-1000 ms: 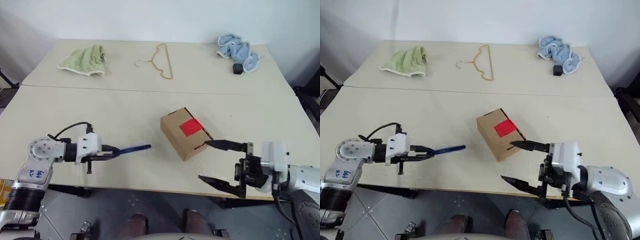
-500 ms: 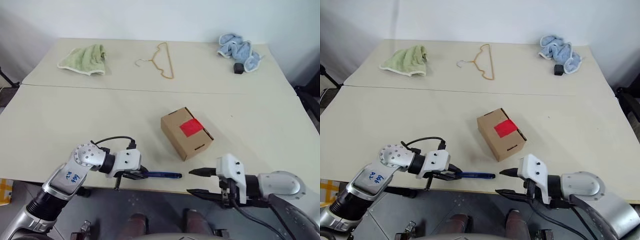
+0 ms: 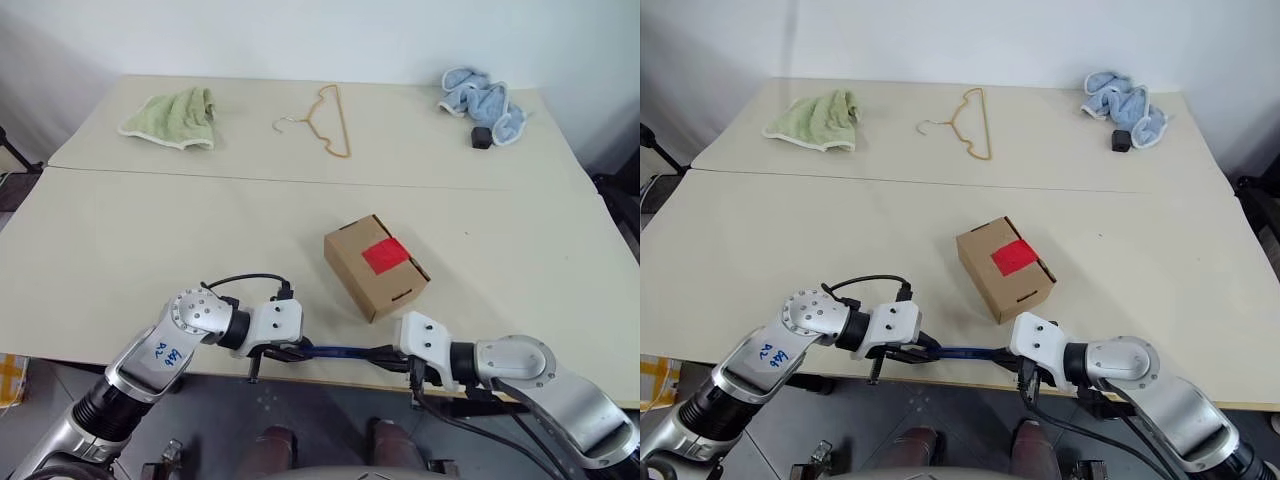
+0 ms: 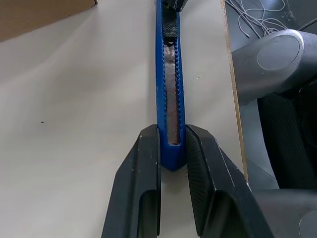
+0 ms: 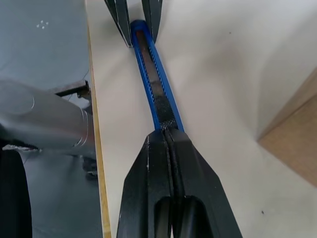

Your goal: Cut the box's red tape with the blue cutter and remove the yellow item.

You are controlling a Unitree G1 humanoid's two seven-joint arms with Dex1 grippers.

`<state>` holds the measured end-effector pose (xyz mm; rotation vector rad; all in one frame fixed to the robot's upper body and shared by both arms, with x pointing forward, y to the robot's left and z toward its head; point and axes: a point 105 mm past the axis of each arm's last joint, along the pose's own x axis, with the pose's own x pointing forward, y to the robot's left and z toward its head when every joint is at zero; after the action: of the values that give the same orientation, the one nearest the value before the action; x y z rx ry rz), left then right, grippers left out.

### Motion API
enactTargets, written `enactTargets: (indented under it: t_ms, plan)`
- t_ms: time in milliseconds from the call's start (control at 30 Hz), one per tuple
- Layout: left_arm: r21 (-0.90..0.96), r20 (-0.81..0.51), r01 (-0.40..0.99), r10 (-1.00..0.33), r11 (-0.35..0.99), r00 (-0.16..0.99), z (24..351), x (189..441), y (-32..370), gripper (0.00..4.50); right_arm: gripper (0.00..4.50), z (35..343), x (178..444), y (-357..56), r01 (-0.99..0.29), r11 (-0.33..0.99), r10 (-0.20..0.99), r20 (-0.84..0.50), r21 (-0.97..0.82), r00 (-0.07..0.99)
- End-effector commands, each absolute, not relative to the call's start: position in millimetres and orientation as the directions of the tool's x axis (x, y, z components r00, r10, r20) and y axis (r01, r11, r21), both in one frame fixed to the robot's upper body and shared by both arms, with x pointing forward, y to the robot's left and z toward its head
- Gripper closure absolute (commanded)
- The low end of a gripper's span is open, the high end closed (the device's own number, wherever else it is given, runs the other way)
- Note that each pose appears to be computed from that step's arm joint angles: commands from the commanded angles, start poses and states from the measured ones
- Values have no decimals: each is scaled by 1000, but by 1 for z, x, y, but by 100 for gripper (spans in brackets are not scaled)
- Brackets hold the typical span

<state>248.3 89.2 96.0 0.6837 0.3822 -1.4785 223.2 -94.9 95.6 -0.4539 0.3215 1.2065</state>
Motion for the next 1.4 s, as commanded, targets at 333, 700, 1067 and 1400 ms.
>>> enactTargets:
  t_ms: [333,700,1067,1400]
  plan:
    - [182,-633,981,-772,-69,63,94,245,82,409,446,82,232,-79,-949,284,814,-487,-140,316]
    - [200,-623,978,-778,-61,79,95,249,80,409,446,93,228,-65,-965,239,863,-431,-110,263]
    - [523,-440,849,-877,-76,193,123,251,107,409,264,171,198,-123,-884,393,913,-224,252,342]
    - [624,-327,779,-926,-64,186,139,255,92,409,4,168,209,-119,-728,504,861,-333,465,384]
